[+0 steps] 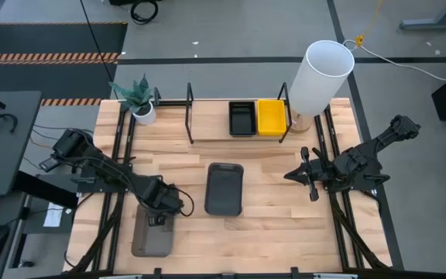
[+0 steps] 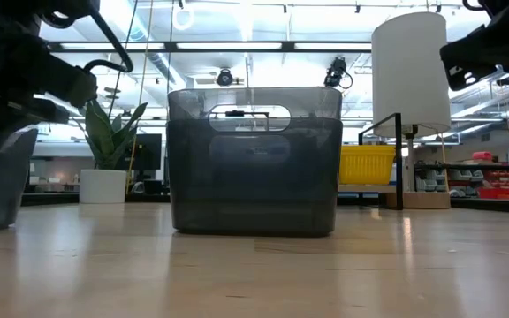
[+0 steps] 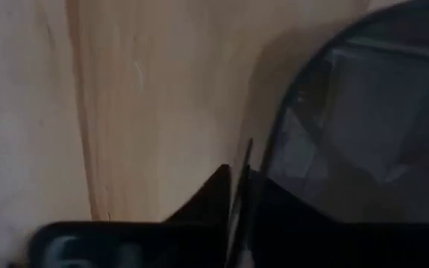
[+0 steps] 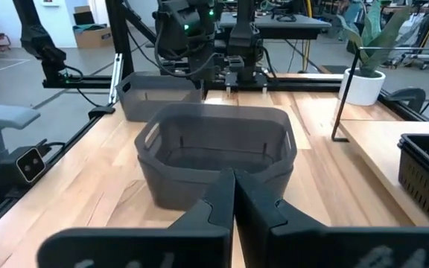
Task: Stack baskets on shelf by color
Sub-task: Stack the bottom gray bin on top of the top gray bin
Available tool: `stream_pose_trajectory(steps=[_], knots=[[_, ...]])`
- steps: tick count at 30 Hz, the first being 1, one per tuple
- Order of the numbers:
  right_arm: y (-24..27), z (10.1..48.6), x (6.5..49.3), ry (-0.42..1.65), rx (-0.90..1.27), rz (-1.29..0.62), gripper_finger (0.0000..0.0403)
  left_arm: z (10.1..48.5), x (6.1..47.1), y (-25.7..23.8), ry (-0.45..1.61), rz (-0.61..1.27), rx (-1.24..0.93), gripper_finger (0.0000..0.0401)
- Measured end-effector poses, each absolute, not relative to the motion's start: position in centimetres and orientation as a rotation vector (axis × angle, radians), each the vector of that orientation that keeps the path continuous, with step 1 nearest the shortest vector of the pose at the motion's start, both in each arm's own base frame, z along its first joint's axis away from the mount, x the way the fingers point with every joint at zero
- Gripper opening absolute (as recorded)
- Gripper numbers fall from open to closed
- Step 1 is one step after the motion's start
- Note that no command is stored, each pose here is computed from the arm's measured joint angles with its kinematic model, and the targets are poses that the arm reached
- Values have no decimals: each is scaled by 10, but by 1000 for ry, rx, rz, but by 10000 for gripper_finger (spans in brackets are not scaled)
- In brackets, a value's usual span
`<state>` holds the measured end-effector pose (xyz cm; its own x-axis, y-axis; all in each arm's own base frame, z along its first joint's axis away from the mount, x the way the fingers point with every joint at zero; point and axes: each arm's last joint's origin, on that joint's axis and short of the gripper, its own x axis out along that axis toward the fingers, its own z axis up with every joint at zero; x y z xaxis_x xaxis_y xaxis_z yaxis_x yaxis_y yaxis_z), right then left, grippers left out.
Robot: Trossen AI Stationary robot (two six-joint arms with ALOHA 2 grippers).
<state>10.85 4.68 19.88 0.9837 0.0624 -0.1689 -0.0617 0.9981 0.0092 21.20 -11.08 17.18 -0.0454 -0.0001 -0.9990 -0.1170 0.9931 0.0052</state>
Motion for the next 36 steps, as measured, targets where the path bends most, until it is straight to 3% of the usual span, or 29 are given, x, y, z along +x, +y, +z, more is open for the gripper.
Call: stream_pose_trajectory(steps=[2, 9, 23, 36], knots=[[47, 199, 109, 168, 2, 61, 19, 172, 214, -108, 1614, 91, -105, 12], [47, 199, 109, 166, -7, 62, 22, 183, 228, -94, 1580, 90, -160, 7], [47, 200, 109, 160, -6, 62, 22, 289, 265, -75, 1410, -28, -70, 4], [47, 200, 109, 160, -5, 62, 22, 345, 309, -38, 917, 83, 155, 7]])
